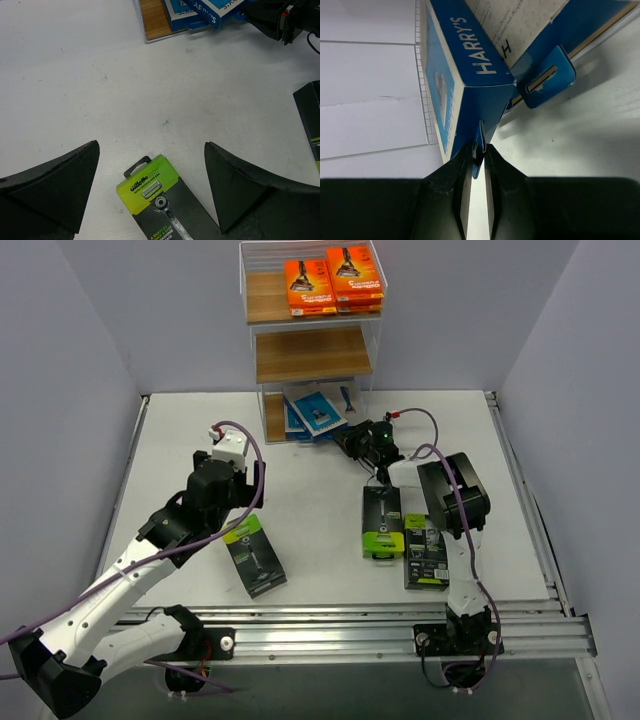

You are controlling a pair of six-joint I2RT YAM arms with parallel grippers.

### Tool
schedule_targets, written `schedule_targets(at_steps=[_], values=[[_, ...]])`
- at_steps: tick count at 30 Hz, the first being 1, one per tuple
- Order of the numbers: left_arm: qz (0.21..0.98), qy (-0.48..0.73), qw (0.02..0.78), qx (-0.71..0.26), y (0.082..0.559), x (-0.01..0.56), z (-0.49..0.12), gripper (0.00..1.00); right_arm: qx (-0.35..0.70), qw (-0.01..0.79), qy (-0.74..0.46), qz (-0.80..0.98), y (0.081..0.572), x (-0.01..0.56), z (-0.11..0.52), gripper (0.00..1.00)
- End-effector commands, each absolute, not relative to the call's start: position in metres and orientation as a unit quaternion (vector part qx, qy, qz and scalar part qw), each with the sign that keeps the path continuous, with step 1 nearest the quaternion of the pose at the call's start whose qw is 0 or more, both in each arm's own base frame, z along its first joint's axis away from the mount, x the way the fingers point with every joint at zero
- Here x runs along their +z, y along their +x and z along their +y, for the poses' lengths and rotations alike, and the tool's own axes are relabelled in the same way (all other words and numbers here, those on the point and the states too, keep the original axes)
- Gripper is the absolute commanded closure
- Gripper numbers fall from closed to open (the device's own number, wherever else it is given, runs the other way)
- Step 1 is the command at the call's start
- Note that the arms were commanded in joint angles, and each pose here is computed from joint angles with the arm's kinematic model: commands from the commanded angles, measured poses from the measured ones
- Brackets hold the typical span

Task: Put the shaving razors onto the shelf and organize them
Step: Place the shaving razor onto shelf

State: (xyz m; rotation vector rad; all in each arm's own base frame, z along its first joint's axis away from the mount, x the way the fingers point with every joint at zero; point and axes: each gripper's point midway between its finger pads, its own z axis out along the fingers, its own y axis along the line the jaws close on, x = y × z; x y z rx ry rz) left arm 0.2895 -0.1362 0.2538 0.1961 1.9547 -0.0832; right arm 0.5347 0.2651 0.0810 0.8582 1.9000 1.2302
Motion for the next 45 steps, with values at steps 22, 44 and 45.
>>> schedule_targets(at_steps=[22,44,45], values=[[0.818,0.087,0.567,-0.04,0.295,0.26,-0.143,0.05,0.543,0.397,0.373,0.639,0.533,0.116,0.252,1.0],[0.823,0.087,0.56,-0.036,0.298,0.253,-0.145,0.05,0.505,0.486,0.491,0.517,0.526,0.136,0.238,1.0],[0.823,0.089,0.559,-0.036,0.298,0.252,-0.146,0.05,0.504,0.488,0.493,0.514,0.527,0.137,0.236,1.0]])
